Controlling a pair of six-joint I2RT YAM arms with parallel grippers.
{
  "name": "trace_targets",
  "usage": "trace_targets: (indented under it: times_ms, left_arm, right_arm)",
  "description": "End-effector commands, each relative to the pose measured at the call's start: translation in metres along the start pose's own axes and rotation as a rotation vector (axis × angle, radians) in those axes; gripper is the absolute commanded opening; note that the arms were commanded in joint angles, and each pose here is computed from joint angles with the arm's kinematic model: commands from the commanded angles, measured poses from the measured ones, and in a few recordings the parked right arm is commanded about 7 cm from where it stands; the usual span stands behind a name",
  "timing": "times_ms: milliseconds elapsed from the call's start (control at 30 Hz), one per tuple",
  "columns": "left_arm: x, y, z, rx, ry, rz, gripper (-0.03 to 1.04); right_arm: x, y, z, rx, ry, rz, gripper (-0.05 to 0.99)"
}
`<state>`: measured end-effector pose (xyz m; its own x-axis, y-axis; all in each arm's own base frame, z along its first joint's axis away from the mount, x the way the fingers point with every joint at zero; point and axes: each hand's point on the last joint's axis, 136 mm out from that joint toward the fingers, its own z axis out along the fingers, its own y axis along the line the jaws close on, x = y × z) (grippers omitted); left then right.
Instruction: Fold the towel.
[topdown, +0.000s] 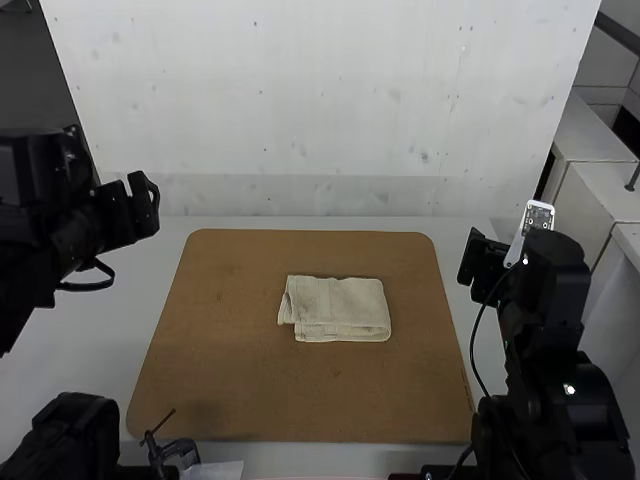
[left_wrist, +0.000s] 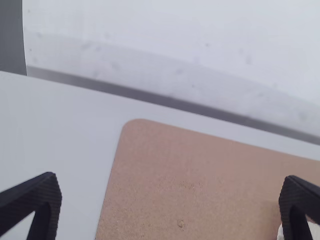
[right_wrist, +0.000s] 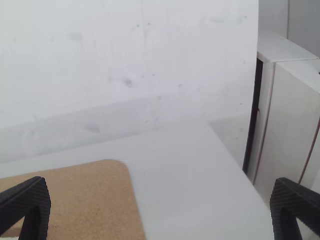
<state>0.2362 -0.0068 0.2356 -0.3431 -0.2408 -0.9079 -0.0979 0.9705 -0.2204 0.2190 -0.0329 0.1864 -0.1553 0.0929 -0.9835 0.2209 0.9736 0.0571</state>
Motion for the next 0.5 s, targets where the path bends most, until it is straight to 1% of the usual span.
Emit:
trace_targets:
  times_ms: [0, 67, 133, 200, 233, 267, 400, 467]
  left_arm:
    - [0.003, 0.009, -0.012, 0.0, -0.064, -0.017, 0.98]
    - [0.014, 0.018, -0.014, -0.02, -0.085, -0.019, 0.97]
    - [0.019, 0.026, -0.018, -0.044, -0.12, -0.007, 0.97]
    - [0.018, 0.029, -0.026, -0.043, -0.169, -0.001, 0.97]
    - [0.021, 0.028, -0.026, -0.039, -0.165, 0.017, 0.97]
    - [0.026, 0.03, -0.027, -0.045, -0.155, 0.049, 0.97]
    - [0.061, 0.037, -0.024, -0.07, -0.011, 0.206, 0.98]
    - [0.076, 0.041, -0.026, -0.078, 0.061, 0.288, 0.99]
  right_arm:
    - [-0.005, -0.006, -0.001, 0.028, -0.026, -0.001, 0.96]
    - [-0.004, -0.006, -0.001, 0.027, -0.019, -0.002, 0.96]
    - [-0.004, -0.006, -0.001, 0.027, -0.021, -0.002, 0.96]
    - [-0.001, -0.005, 0.0, 0.026, -0.015, -0.004, 0.96]
    - [0.0, -0.006, 0.0, 0.029, -0.012, -0.004, 0.96]
    - [0.001, -0.005, 0.0, 0.026, -0.009, -0.007, 0.96]
    - [0.007, -0.008, 0.002, 0.038, 0.016, -0.021, 0.96]
    - [0.004, -0.009, 0.002, 0.043, 0.013, -0.026, 0.96]
